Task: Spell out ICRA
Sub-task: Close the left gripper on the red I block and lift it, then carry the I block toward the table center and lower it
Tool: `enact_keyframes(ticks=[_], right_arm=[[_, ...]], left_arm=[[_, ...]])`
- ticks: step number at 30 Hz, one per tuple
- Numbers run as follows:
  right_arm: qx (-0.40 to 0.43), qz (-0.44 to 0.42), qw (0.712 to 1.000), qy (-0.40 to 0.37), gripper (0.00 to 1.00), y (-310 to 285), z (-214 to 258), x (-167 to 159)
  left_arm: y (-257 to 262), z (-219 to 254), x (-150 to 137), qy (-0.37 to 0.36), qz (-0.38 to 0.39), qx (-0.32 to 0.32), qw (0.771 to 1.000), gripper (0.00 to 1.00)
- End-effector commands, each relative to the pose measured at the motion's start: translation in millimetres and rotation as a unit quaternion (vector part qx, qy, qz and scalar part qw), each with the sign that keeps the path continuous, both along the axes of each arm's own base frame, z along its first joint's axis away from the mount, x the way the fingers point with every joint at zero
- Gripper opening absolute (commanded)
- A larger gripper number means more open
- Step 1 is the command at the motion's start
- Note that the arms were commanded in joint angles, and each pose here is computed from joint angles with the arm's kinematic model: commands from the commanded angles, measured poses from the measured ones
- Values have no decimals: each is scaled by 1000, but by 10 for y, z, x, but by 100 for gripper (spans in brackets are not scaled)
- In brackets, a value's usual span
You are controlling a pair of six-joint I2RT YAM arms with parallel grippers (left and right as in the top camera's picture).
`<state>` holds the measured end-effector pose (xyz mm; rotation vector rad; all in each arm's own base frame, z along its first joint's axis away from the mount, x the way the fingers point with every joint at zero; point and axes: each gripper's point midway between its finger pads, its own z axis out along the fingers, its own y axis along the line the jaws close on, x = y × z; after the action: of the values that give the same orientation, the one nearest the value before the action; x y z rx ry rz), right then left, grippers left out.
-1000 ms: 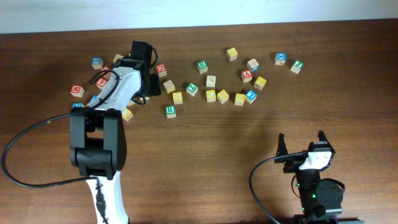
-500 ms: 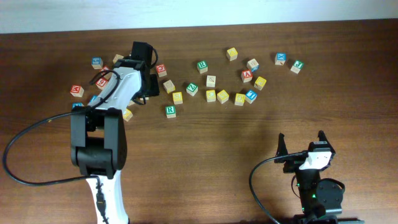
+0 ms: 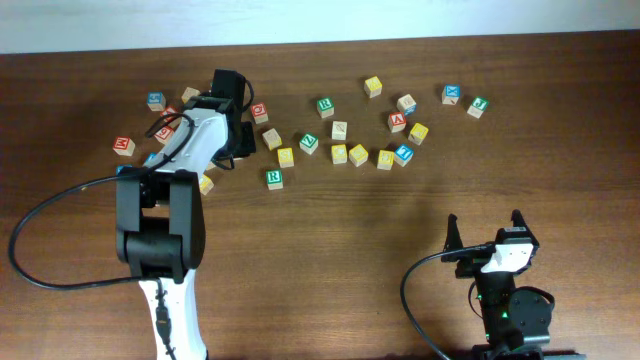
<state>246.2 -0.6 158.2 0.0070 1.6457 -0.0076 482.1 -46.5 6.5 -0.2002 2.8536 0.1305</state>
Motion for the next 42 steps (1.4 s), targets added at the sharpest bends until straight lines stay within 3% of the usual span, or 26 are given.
enact_keyframes(ticks=[1,5,9,13,20,26,31,37,42], right_arm=[[3,-11,1000,2,98,-43,-28,-1],[3,-11,1000,3,98,-43,-29,-2],[3,-11,1000,3,98,-43,-29,-2],[3,-11,1000,3,98,-43,-29,-2],[3,-11,1000,3,98,-43,-29,-2],[3,-11,1000,3,98,-43,-29,-2],[3,-11,1000,3,98,-43,-29,-2],[3,-11,1000,3,98,-43,-29,-2],[3,-11,1000,3,98,-43,-29,-2]], left_arm=[[35,15,71,-2,2,4,1000,23],[-68,196,134,-4,-5,-23,1000,16],[-216,389,122,7,-16,-64,998,20],[-201,934,-17,19,-15,-64,998,18],[-359,1968,-683,14,-35,-135,990,17],[-281,2353,-1439,64,-32,-133,989,15],[-473,2158,-1690,98,-56,-127,985,16],[-854,1120,-1644,105,-49,-128,985,18],[-792,532,-1767,112,-47,-121,985,16]])
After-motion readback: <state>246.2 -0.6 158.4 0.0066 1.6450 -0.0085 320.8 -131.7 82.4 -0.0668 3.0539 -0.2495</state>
